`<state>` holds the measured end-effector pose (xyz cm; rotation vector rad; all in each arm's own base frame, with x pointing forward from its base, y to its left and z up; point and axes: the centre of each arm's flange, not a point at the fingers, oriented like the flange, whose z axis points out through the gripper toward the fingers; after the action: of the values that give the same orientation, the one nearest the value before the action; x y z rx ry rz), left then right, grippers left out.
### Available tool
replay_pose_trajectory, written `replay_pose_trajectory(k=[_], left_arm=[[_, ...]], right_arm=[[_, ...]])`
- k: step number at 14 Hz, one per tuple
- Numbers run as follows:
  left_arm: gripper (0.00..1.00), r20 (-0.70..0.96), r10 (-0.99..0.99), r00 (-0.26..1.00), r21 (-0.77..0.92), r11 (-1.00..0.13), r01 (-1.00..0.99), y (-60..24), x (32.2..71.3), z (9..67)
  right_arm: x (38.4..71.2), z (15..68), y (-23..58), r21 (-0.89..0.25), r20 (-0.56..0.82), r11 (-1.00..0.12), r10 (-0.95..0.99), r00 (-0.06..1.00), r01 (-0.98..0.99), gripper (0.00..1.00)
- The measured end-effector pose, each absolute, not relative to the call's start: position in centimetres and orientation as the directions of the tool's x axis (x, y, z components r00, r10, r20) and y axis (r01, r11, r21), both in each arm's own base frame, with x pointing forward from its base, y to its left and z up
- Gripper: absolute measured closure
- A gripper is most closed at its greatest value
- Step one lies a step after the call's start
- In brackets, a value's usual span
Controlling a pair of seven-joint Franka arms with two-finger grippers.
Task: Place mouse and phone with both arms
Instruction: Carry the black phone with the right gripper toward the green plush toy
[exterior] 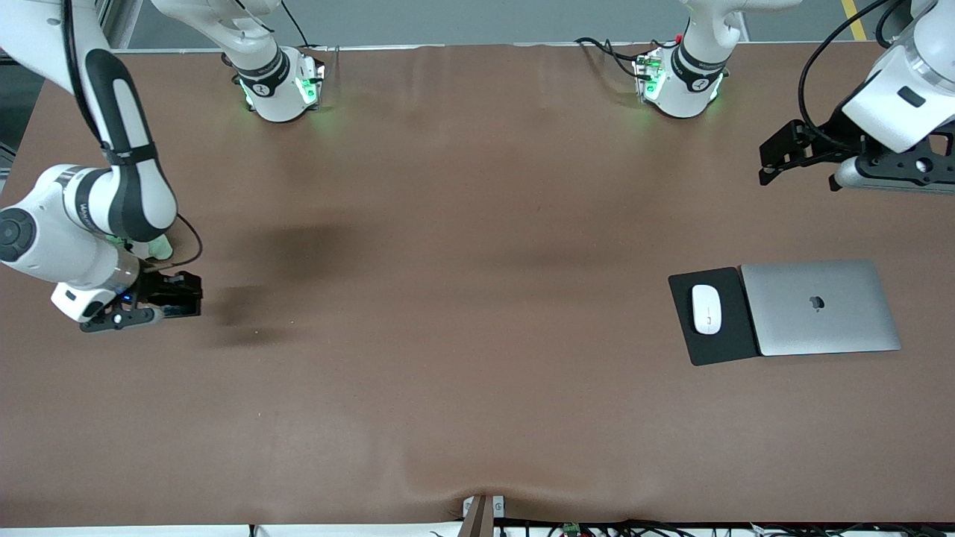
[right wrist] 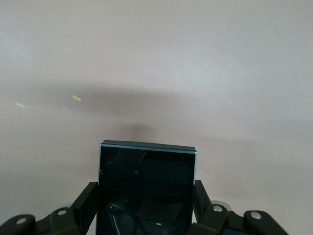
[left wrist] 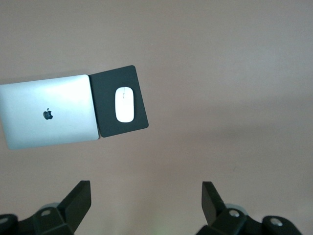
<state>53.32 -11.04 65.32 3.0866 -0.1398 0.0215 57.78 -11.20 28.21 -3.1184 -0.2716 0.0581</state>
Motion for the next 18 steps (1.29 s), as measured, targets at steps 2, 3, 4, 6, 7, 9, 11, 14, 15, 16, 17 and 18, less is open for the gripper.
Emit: replay_pose_trajectory(k=[2, 3, 4, 6, 7, 9, 11, 14, 15, 16, 17, 18], left_arm=[[0.00, 0.019, -0.096, 0.995, 0.053, -0.994, -0.097, -11.5, 52.9, 65.1], [0.00, 0.019, -0.100, 0.995, 0.052, -0.994, -0.101, -11.7, 52.7, 65.1], [0.00, 0.019, -0.102, 0.995, 0.052, -0.993, -0.103, -11.8, 52.6, 65.0], [0.00, 0.017, -0.104, 0.994, 0.051, -0.993, -0.105, -11.9, 52.6, 64.9], [0.00, 0.017, -0.106, 0.994, 0.051, -0.993, -0.107, -12.0, 52.6, 64.9], [0.00, 0.018, -0.107, 0.994, 0.054, -0.993, -0.108, -12.0, 52.6, 64.9], [0.00, 0.018, -0.100, 0.995, 0.056, -0.993, -0.101, -11.6, 52.7, 64.9], [0.00, 0.019, -0.092, 0.996, 0.058, -0.994, -0.093, -11.1, 52.7, 65.0], [0.00, 0.020, -0.087, 0.996, 0.058, -0.994, -0.088, -10.8, 52.8, 65.0], [0.00, 0.020, -0.082, 0.996, 0.058, -0.995, -0.083, -10.6, 52.8, 65.0], [0.00, 0.020, -0.077, 0.997, 0.058, -0.995, -0.078, -10.3, 52.9, 65.0], [0.00, 0.020, -0.074, 0.997, 0.058, -0.995, -0.075, -10.1, 52.9, 65.0]], right_arm=[[55.6, 26.2, -13.8, -0.025, -0.060, -0.986, 0.168, 0.984, 0.167, 0.19], [54.8, 25.5, -14.5, -0.032, -0.074, -0.985, 0.170, 0.983, 0.168, 0.19], [54.2, 25.0, -14.9, -0.039, -0.086, -0.984, 0.176, 0.981, 0.173, 0.19], [53.2, 23.9, -14.7, -0.053, -0.111, -0.982, 0.185, 0.977, 0.180, 0.19], [52.6, 23.3, -14.5, -0.062, -0.124, -0.980, 0.197, 0.973, 0.190, 0.19], [51.5, 22.3, -14.6, -0.076, -0.147, -0.977, 0.207, 0.967, 0.198, 0.19], [50.7, 21.7, -15.2, -0.083, -0.158, -0.979, 0.197, 0.968, 0.186, 0.19], [49.4, 20.9, -16.4, -0.087, -0.156, -0.985, 0.162, 0.974, 0.150, 0.19], [49.0, 20.5, -16.5, -0.089, -0.150, -0.987, 0.149, 0.977, 0.137, 0.19], [48.6, 20.1, -16.5, -0.091, -0.146, -0.988, 0.141, 0.979, 0.128, 0.19], [48.3, 19.8, -16.4, -0.095, -0.144, -0.988, 0.131, 0.981, 0.119, 0.19], [48.0, 19.6, -16.2, -0.105, -0.143, -0.989, 0.118, 0.983, 0.103, 0.19]])
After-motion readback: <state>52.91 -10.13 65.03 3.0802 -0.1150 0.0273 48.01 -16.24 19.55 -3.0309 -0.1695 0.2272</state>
